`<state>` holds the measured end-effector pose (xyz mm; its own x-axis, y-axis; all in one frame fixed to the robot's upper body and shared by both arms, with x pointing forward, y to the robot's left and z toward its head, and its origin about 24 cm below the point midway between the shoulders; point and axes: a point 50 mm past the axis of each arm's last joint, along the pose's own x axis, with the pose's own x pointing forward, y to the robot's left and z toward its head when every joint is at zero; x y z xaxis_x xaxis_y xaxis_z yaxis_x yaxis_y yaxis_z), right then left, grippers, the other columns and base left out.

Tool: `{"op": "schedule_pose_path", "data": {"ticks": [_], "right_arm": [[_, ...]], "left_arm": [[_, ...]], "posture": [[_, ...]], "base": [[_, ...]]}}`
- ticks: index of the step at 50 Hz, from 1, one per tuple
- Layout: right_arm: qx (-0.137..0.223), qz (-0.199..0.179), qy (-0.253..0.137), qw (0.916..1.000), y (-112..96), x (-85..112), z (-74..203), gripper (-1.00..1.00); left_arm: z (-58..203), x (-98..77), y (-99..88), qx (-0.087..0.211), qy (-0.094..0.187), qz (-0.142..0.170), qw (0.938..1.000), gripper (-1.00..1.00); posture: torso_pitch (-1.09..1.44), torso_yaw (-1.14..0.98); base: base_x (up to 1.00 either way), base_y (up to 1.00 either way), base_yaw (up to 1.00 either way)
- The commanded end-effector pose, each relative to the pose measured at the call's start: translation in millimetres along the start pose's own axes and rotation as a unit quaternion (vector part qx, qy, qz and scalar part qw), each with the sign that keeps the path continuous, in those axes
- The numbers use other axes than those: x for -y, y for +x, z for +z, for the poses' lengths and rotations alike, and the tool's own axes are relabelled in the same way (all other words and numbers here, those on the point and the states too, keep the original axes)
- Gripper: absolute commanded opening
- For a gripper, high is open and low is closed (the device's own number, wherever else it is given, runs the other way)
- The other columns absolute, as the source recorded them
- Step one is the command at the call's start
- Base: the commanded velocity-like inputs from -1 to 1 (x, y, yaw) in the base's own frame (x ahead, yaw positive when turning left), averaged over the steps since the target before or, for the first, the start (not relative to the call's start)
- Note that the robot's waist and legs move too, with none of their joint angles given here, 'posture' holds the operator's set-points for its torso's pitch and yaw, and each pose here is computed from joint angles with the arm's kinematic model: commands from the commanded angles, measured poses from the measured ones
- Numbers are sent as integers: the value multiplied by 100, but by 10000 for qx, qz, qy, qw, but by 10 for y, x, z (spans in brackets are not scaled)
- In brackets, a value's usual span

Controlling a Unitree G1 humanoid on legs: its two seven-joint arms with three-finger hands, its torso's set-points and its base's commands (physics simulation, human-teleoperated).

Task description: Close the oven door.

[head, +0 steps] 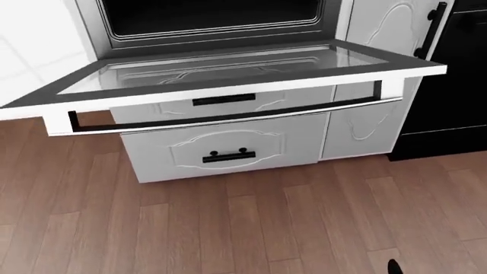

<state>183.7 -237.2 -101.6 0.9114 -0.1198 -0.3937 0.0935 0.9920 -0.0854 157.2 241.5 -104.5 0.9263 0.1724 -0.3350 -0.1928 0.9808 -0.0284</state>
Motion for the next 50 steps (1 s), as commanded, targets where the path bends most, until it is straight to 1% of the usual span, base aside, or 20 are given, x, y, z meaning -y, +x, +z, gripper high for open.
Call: {"op": "schedule_pose_path", "data": {"ticks": [1, 9, 50], "right_arm": [[398, -231, -42, 9989, 62, 126, 157, 100], [394, -222, 17, 9990, 74, 123, 165, 100], [387, -202, 32, 9990, 79, 125, 169, 100]], "left_arm": [[107, 39, 72, 315, 66, -127, 9994, 100], [116, 33, 82, 319, 58, -131, 9994, 100], [118, 24, 84, 312, 48, -116, 9994, 100]], "posture": [[0, 0], [0, 0], [0, 0]], "base": [[10, 27, 0], [10, 28, 0], [10, 29, 0]]}}
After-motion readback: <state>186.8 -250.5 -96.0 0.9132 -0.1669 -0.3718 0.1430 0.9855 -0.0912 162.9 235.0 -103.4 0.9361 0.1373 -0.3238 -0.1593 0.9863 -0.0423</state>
